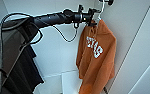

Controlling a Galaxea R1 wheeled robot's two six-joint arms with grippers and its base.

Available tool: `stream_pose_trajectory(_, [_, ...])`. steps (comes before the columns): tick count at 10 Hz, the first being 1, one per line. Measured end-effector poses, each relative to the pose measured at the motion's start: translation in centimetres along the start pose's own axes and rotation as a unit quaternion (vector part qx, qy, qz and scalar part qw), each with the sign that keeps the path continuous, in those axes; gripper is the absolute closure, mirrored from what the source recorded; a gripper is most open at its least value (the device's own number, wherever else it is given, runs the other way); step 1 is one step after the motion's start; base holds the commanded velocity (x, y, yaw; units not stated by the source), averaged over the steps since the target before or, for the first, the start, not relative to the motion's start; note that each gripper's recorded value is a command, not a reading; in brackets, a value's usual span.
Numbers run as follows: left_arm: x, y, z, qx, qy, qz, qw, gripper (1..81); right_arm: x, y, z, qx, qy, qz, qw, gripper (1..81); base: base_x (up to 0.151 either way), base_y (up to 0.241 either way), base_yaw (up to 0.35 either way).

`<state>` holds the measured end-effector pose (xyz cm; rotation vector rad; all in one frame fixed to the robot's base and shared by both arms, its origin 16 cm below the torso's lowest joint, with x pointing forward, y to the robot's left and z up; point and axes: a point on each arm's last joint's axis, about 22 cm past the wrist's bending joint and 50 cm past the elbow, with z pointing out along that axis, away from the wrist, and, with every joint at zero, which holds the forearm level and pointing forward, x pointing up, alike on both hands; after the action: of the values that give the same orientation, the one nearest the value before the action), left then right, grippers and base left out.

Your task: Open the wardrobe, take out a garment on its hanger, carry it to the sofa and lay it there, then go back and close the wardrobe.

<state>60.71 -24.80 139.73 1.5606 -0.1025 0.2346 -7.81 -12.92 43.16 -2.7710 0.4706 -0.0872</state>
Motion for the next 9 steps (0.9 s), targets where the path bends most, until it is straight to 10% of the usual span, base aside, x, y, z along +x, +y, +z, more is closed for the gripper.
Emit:
stream_pose_trajectory(5, [0.2,-2.4,3.8,0.007,0.012,-0.017,0.9998,1.0,-0.3,0.0,0.0,0.000,-0.002,0.001,1.0000,1.0,0.000,0.000,0.000])
stream_pose_trajectory(9, [0.2,-1.0,4.1,0.004,0.014,0.033,0.9993,1.0,-0.3,0.0,0.0,0.000,-0.002,0.001,1.0000,1.0,0.000,0.000,0.000])
